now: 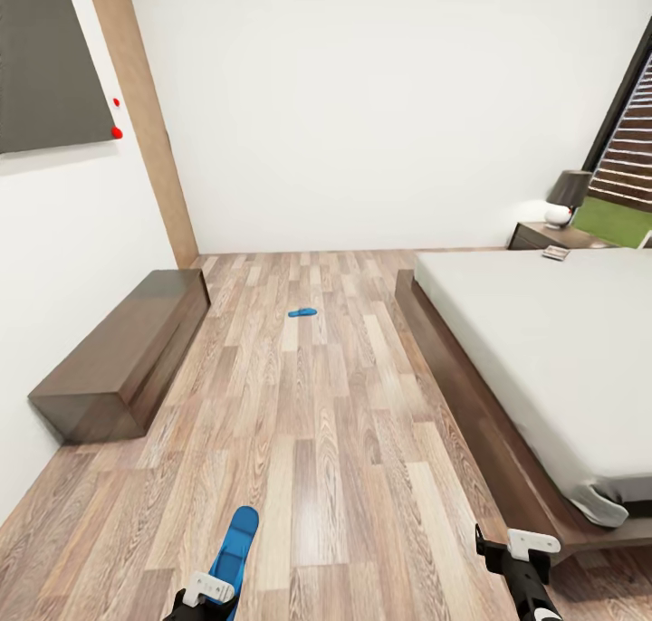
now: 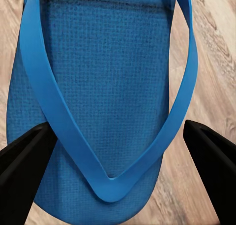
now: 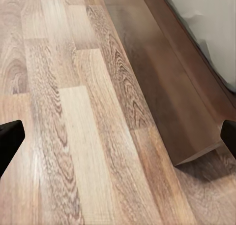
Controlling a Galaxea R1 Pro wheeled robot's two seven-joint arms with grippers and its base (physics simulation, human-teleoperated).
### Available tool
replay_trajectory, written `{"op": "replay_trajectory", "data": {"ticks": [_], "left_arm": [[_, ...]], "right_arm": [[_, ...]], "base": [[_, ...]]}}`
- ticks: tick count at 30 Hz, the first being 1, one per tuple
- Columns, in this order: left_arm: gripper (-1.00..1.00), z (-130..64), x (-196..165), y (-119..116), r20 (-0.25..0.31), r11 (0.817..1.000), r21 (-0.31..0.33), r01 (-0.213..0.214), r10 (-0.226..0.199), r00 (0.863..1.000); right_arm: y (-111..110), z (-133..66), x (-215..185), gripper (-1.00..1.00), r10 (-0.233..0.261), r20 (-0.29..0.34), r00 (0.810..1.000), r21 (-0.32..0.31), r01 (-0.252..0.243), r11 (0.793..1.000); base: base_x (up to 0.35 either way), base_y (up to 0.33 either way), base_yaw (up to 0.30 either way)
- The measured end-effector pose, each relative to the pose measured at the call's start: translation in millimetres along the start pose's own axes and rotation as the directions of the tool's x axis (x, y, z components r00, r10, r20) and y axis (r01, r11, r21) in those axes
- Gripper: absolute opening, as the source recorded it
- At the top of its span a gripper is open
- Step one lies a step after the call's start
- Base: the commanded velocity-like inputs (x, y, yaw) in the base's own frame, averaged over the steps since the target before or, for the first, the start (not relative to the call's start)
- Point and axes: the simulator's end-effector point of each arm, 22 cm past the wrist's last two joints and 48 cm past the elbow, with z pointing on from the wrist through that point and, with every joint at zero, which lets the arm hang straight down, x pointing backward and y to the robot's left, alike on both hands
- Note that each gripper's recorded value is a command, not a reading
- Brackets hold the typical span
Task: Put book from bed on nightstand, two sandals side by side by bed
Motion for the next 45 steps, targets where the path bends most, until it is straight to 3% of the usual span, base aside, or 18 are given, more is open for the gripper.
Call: {"op": "replay_trajectory", "data": {"ticks": [28,45], "left_arm": [[-1.0,-5.0,-21,1,0.042,1.0,-0.006,-0.016,0.016,0.999],[-1.0,-3.8,-22,-5,0.044,1.0,0.001,-0.016,0.016,0.999]], "right_arm": [[-1,-2.1,-23,1.0,0.013,0.043,0.999,0.0,-0.013,1.0],[-1,-2.7,-24,1.0,0.014,0.046,0.999,0.002,-0.014,1.0]], "base": [[0.002,0.0,0.0],[0.293,0.0,0.0]]}}
